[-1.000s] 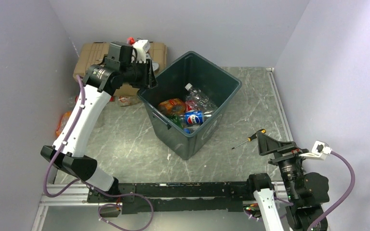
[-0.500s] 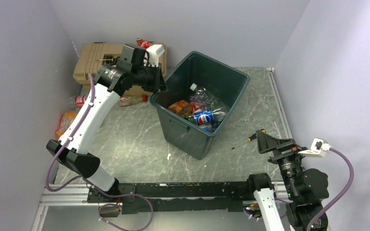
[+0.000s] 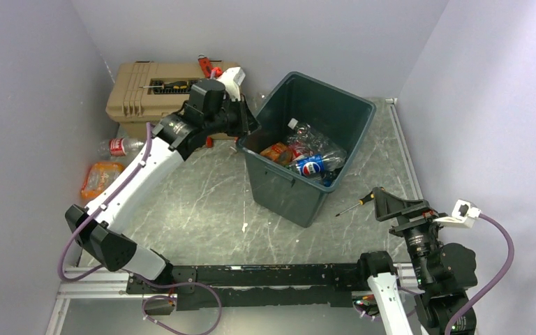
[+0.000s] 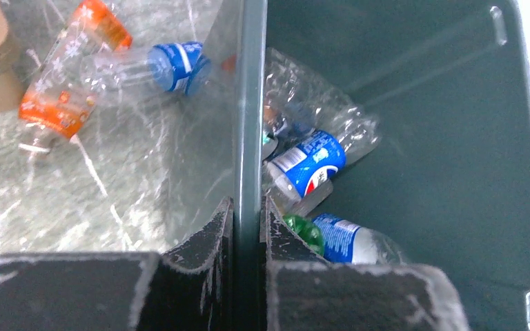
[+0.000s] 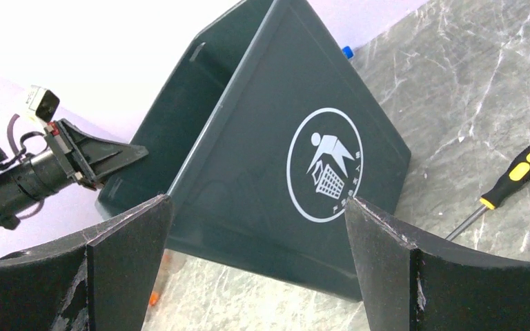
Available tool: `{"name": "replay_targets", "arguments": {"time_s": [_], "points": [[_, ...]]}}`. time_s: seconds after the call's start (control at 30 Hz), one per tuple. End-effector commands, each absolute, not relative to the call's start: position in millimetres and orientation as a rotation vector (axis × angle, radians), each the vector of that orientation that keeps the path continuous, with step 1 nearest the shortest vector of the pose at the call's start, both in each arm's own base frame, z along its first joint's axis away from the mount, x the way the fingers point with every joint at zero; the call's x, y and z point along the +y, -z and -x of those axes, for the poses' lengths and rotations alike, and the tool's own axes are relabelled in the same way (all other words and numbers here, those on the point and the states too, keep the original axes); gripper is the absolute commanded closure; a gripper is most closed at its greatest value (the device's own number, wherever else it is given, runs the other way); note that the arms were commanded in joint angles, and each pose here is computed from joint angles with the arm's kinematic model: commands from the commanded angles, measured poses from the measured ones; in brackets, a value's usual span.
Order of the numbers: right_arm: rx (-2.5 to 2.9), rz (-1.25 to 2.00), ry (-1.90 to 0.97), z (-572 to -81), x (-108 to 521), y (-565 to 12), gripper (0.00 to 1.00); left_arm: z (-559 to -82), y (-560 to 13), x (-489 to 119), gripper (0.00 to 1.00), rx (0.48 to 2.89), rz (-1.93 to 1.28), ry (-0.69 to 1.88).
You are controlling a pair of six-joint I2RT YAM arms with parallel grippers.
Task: Put the plastic bottles in the bin
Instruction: Move the trash bin to the corner of the board.
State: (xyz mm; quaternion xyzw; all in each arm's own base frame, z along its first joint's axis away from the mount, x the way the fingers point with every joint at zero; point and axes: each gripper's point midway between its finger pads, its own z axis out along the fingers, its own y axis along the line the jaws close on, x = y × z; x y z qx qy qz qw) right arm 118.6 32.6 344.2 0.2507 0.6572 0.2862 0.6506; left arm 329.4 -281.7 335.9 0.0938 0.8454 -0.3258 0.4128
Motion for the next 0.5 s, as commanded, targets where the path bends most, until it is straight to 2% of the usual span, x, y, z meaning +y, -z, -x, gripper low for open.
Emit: {"name": "replay_targets", "arguments": {"time_s": [0.0, 0.47], "points": [[1.465, -0.580, -0.648, -124.6, 30.1, -353.7, 0.00, -347.9, -359.1, -323.6, 1.00, 1.928, -0.096, 0.957], [1.457, -0.559, -0.621, -137.2, 28.2, -375.3, 0.00, -387.7, -339.8, -383.1, 1.00, 1.792, 0.162, 0.972]]}}
